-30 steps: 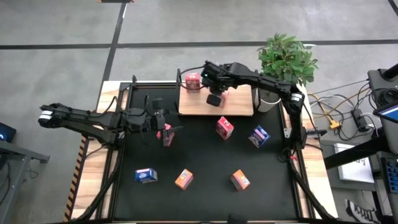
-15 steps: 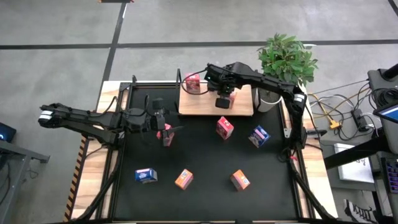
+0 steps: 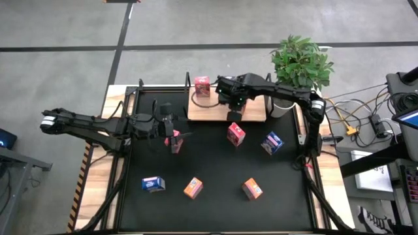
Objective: Stack cereal on shelf
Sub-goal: Put the top orange cereal box on the shelf
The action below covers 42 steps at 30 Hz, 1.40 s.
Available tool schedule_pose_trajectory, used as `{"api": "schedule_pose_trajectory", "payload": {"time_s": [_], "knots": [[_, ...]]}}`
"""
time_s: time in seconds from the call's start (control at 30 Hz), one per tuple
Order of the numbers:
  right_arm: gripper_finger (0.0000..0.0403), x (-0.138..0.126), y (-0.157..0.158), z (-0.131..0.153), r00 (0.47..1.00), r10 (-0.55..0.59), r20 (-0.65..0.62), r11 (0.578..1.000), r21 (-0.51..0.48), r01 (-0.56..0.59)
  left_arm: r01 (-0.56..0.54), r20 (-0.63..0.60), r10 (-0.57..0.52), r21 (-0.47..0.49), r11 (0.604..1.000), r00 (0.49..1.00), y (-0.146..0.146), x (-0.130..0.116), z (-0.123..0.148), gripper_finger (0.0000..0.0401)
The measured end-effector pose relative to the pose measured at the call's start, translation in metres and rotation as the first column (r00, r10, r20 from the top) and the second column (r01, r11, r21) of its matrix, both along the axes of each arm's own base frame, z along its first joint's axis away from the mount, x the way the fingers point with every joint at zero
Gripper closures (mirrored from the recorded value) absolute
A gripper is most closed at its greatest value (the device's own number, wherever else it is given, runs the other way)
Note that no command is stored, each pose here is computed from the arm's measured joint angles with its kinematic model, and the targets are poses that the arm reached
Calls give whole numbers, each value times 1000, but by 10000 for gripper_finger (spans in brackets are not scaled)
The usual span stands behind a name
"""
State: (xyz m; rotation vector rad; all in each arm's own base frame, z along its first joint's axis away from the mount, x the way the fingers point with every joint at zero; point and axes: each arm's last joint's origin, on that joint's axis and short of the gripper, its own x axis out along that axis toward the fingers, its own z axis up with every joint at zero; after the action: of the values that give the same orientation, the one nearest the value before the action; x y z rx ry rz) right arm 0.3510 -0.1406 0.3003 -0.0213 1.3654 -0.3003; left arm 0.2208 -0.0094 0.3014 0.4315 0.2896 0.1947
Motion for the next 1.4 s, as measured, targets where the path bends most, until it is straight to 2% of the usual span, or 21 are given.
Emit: {"api": "schedule_pose_trajectory", "payload": {"time_s": [0.07, 0.2, 0.27, 0.53, 0.77, 0.97, 1.03, 1.2, 1.3, 1.4], "knots": [[394, -2, -1, -9, 998, -29, -48, 999, -42, 27, 0, -1, 0, 0, 1000, 1000, 0, 0, 0, 171], [394, -8, -6, -17, 986, -100, -134, 978, -194, 73, 0, -1, 0, 0, 1000, 1000, 0, 0, 0, 171], [394, -10, -9, -18, 982, -113, -149, 972, -220, 79, 0, -1, 0, 0, 1000, 1000, 0, 0, 0, 171], [394, -16, -23, -19, 979, -142, -145, 975, -192, 113, 0, -5, 0, 0, 1000, 1000, 0, 0, 0, 171], [394, -11, -16, -14, 991, -103, -89, 992, -88, 95, 0, -10, 0, 1, 1000, 1000, 0, 0, -1, 171], [394, -8, -12, -6, 992, -108, -57, 991, -86, 103, 0, -10, 0, 1, 1000, 1000, 0, 0, -1, 171], [394, -7, -13, 2, 991, -134, -27, 987, -96, 131, 0, -10, 0, 1, 1000, 1000, 0, 0, -1, 171], [394, -7, -22, 31, 977, -208, 53, 940, -264, 215, 0, -9, 0, 1, 1000, 1000, 0, 0, -1, 171], [394, -12, -34, 39, 963, -251, 94, 924, -274, 267, 0, -9, 0, 1, 1000, 1000, 0, 0, -1, 171], [394, -20, -47, 35, 949, -304, 87, 910, -267, 317, 0, -9, 0, 1, 1000, 1000, 0, 0, -1, 171]]}}
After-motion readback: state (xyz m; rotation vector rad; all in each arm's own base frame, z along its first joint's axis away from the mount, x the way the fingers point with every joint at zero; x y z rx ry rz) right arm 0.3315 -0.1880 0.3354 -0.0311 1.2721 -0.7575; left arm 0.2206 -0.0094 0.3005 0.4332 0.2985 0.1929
